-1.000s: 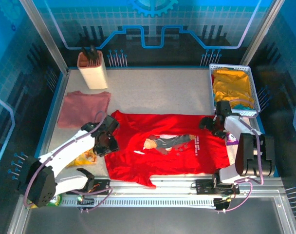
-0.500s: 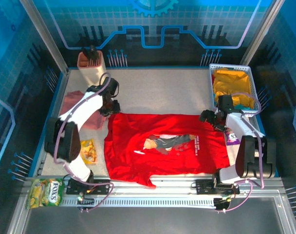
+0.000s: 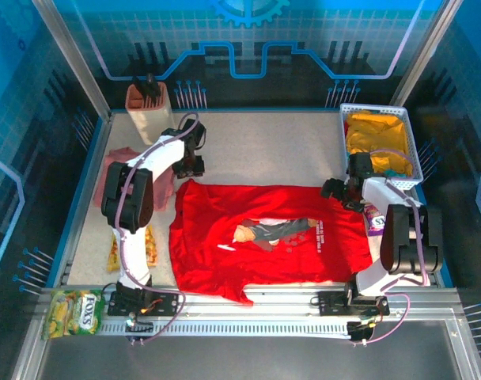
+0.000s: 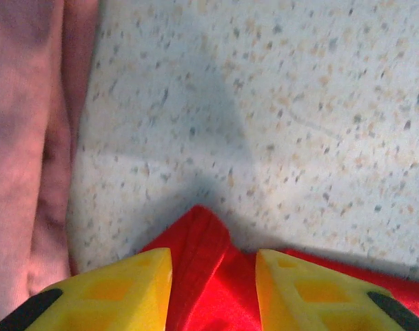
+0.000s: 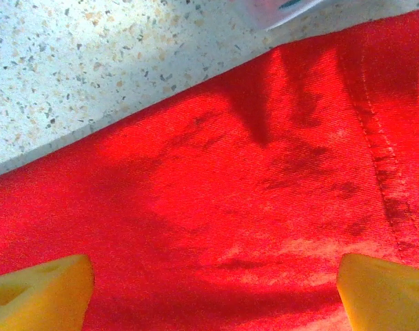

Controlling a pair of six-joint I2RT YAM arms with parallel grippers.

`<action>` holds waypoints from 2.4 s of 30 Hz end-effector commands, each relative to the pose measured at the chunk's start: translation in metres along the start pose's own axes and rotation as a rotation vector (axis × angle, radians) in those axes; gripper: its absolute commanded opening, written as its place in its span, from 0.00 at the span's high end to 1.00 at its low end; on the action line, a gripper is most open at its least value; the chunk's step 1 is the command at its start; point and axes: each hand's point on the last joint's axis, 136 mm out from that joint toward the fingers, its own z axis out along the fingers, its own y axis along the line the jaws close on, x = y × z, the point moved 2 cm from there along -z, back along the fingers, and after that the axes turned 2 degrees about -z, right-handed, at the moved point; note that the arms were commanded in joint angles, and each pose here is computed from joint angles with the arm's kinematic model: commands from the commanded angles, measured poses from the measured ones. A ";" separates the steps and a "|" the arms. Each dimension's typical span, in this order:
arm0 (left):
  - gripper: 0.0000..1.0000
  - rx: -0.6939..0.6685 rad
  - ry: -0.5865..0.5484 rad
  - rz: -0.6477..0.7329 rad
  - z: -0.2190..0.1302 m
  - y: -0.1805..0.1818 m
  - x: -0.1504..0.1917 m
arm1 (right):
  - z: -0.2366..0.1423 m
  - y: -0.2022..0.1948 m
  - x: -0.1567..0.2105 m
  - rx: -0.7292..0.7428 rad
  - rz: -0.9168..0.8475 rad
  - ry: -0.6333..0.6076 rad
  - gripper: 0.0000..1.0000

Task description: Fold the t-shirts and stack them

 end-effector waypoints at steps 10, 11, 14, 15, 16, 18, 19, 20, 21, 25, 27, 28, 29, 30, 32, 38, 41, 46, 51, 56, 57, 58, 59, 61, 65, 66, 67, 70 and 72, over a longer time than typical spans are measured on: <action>0.66 -0.073 0.092 0.129 0.027 0.001 0.017 | 0.007 0.006 -0.007 0.010 -0.015 0.013 0.09; 0.67 -0.078 0.095 0.131 0.028 0.002 0.018 | 0.007 0.006 -0.007 0.012 -0.014 0.013 0.09; 0.68 -0.096 0.105 0.136 0.033 0.005 0.022 | 0.008 0.003 -0.006 0.027 -0.011 0.009 0.09; 0.69 -0.107 0.106 0.138 0.034 0.007 0.022 | 0.008 0.002 -0.006 0.031 -0.011 0.011 0.09; 0.70 -0.118 0.105 0.138 0.035 0.008 0.022 | 0.009 0.001 -0.005 0.036 -0.009 0.016 0.09; 0.73 -0.142 0.104 0.137 0.036 0.012 0.021 | 0.011 0.000 -0.005 0.049 -0.010 0.025 0.09; 0.74 -0.151 0.103 0.129 0.037 0.014 0.020 | 0.012 -0.002 -0.005 0.060 -0.008 0.029 0.09; 0.75 -0.152 0.106 0.124 0.037 0.015 0.019 | 0.012 -0.003 -0.005 0.067 -0.007 0.031 0.09; 0.77 -0.152 0.106 0.117 0.037 0.015 0.018 | 0.014 -0.004 -0.005 0.077 -0.004 0.036 0.09; 0.87 -0.144 0.097 0.082 0.034 0.018 0.014 | 0.018 -0.010 -0.003 0.113 0.010 0.058 0.10; 0.91 -0.137 0.087 0.060 0.031 0.020 0.012 | 0.021 -0.013 -0.002 0.134 0.018 0.075 0.11; 0.92 -0.130 0.080 0.046 0.028 0.022 0.010 | 0.023 -0.015 0.000 0.144 0.023 0.084 0.12; 0.93 -0.120 0.072 0.031 0.026 0.023 0.008 | 0.025 -0.016 0.000 0.152 0.027 0.089 0.14; 0.94 -0.105 0.068 0.012 0.024 0.025 0.007 | 0.026 -0.018 0.001 0.159 0.039 0.100 0.15; 0.95 -0.073 0.053 -0.032 0.019 0.029 0.002 | 0.027 -0.020 0.001 0.159 0.052 0.104 0.17; 0.95 -0.029 0.024 -0.137 0.007 0.053 -0.005 | 0.025 -0.027 0.002 0.178 0.078 0.100 0.18; 0.93 0.018 0.019 -0.188 0.006 0.061 -0.002 | 0.025 -0.030 0.001 0.185 0.091 0.100 0.19; 0.68 0.026 0.036 -0.217 0.011 0.074 0.003 | 0.024 -0.032 0.002 0.183 0.103 0.096 0.19; 0.66 0.035 0.044 -0.242 0.014 0.080 0.005 | 0.023 -0.034 0.002 0.185 0.111 0.095 0.19; 0.72 0.053 0.031 -0.274 0.014 0.083 0.004 | 0.019 -0.040 0.003 0.190 0.124 0.081 0.20; 0.75 0.060 0.027 -0.281 0.013 0.083 0.003 | 0.018 -0.042 0.002 0.194 0.128 0.074 0.20; 0.77 0.070 0.023 -0.286 0.013 0.082 0.002 | 0.017 -0.043 0.002 0.195 0.128 0.069 0.20; 0.79 0.079 0.022 -0.287 0.012 0.080 0.001 | 0.016 -0.043 0.001 0.192 0.126 0.065 0.20; 0.83 0.099 0.017 -0.295 0.010 0.077 -0.002 | 0.015 -0.042 0.001 0.189 0.123 0.066 0.20; 0.97 0.122 0.003 -0.316 0.009 0.073 -0.008 | 0.016 -0.045 0.001 0.193 0.129 0.070 0.20; 1.00 0.129 0.001 -0.320 0.008 0.072 -0.008 | 0.016 -0.046 0.001 0.194 0.135 0.068 0.20; 1.00 0.135 -0.001 -0.325 0.007 0.071 -0.009 | 0.015 -0.046 0.000 0.195 0.137 0.064 0.20; 1.00 0.160 -0.012 -0.341 0.003 0.068 -0.012 | 0.011 -0.048 -0.001 0.198 0.144 0.045 0.20; 1.00 0.175 -0.014 -0.352 0.001 0.067 -0.012 | 0.008 -0.051 -0.002 0.206 0.150 0.034 0.20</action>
